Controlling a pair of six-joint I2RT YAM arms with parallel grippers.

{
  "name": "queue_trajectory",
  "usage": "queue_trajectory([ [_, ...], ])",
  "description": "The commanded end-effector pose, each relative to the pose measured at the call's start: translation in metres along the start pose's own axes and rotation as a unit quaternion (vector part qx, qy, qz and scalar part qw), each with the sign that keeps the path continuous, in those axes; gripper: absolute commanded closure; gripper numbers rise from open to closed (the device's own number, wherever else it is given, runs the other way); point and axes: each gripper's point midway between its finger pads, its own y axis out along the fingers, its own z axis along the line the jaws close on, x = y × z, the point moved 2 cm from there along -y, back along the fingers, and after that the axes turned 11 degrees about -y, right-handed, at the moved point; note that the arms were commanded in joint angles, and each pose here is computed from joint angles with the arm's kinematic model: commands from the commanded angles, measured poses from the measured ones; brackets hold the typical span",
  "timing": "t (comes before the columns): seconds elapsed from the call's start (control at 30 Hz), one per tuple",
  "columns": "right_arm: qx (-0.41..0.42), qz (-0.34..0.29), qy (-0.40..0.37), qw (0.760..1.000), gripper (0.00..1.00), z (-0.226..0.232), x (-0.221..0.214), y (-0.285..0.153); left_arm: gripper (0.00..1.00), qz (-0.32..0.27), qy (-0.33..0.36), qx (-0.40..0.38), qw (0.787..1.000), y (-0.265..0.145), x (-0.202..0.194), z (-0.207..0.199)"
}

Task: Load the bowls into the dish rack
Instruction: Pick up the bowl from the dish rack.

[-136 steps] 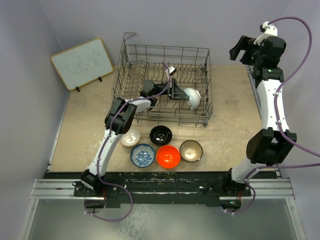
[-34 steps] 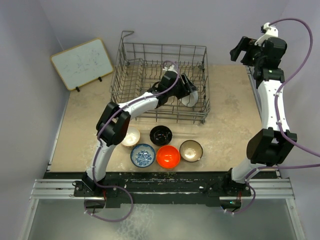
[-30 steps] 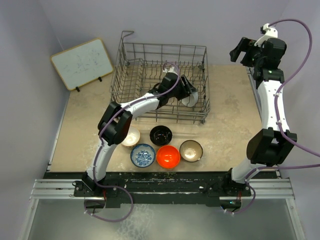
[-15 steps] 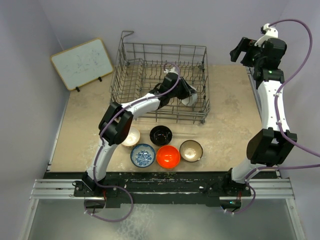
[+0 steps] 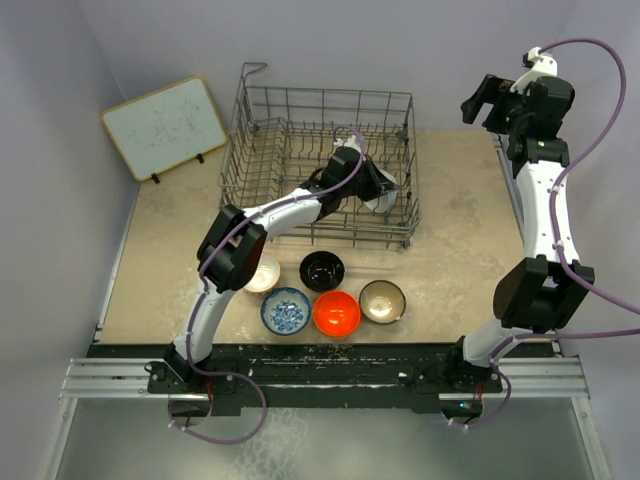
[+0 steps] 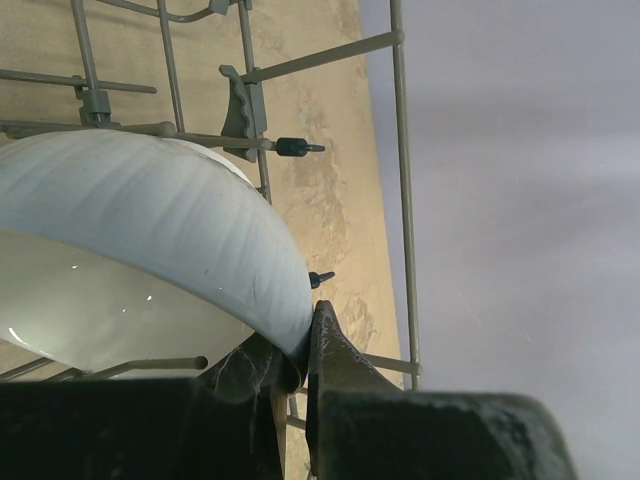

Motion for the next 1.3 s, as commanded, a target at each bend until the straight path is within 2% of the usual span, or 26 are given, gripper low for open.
queue_trajectory([
  [0.0,-0.001,-0.051,-0.013,0.999,0.0,0.002,0.035,-0.02,1.0,-0.046,0.076,-0.175,0.981,-0.055,0.037,-0.128],
  [0.17,-0.003,-0.05,-0.013,0.999,0.0,0.0,0.034,-0.018,1.0,-0.034,0.094,-0.232,0.968,-0.071,0.039,-0.15],
  [0.3,-0.006,-0.051,-0.015,0.999,0.0,-0.001,0.035,-0.018,1.0,-0.009,0.115,-0.296,0.948,-0.086,0.033,-0.169],
  [0.5,-0.01,-0.049,-0.017,0.999,0.0,-0.003,0.034,-0.019,1.0,0.058,0.14,-0.397,0.905,-0.115,0.021,-0.196],
  [0.8,-0.016,-0.05,-0.019,0.998,0.0,-0.005,0.035,-0.02,1.0,0.129,0.219,-0.474,0.843,-0.161,0.005,-0.224],
  [1.1,-0.018,-0.047,-0.02,0.999,0.0,-0.006,0.033,-0.019,1.0,0.155,0.265,-0.551,0.776,-0.172,-0.001,-0.209],
  [1.27,-0.016,-0.045,-0.019,0.999,0.0,-0.005,0.031,-0.018,1.0,0.177,0.288,-0.563,0.754,-0.169,-0.007,-0.198],
])
